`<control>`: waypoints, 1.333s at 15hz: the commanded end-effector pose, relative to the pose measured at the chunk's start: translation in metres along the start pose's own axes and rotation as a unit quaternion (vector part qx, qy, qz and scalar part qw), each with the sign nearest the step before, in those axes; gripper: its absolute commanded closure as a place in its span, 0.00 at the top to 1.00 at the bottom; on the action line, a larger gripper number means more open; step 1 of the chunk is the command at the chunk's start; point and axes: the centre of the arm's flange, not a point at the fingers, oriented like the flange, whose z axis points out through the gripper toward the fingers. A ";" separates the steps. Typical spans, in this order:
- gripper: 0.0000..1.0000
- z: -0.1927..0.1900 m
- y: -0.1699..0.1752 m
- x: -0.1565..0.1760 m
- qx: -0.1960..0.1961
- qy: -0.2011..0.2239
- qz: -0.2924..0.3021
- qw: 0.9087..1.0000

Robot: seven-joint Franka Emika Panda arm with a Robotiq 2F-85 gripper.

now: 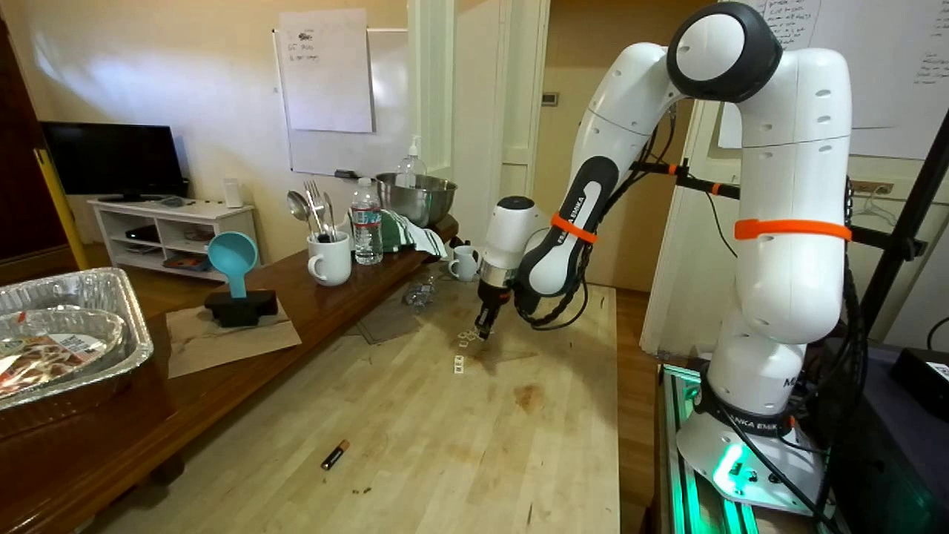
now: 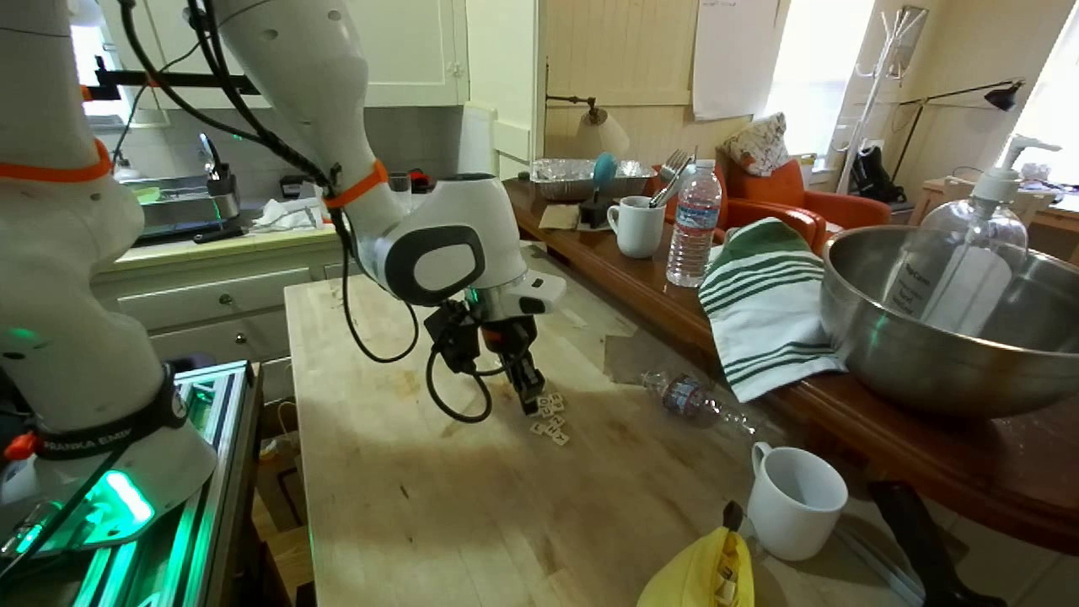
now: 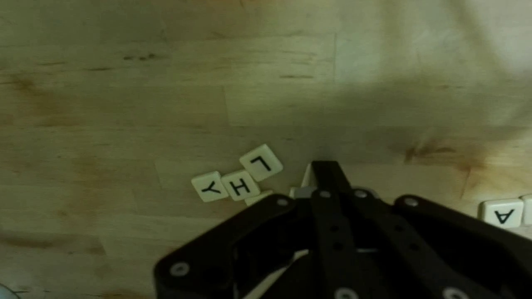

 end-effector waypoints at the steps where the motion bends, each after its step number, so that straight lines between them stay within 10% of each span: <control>1: 0.00 0.010 -0.011 -0.001 0.023 -0.023 -0.043 0.999; 9: 0.00 0.003 -0.028 -0.001 0.061 -0.018 -0.238 0.969; 20: 0.00 0.000 -0.024 -0.014 0.070 -0.039 -0.457 0.886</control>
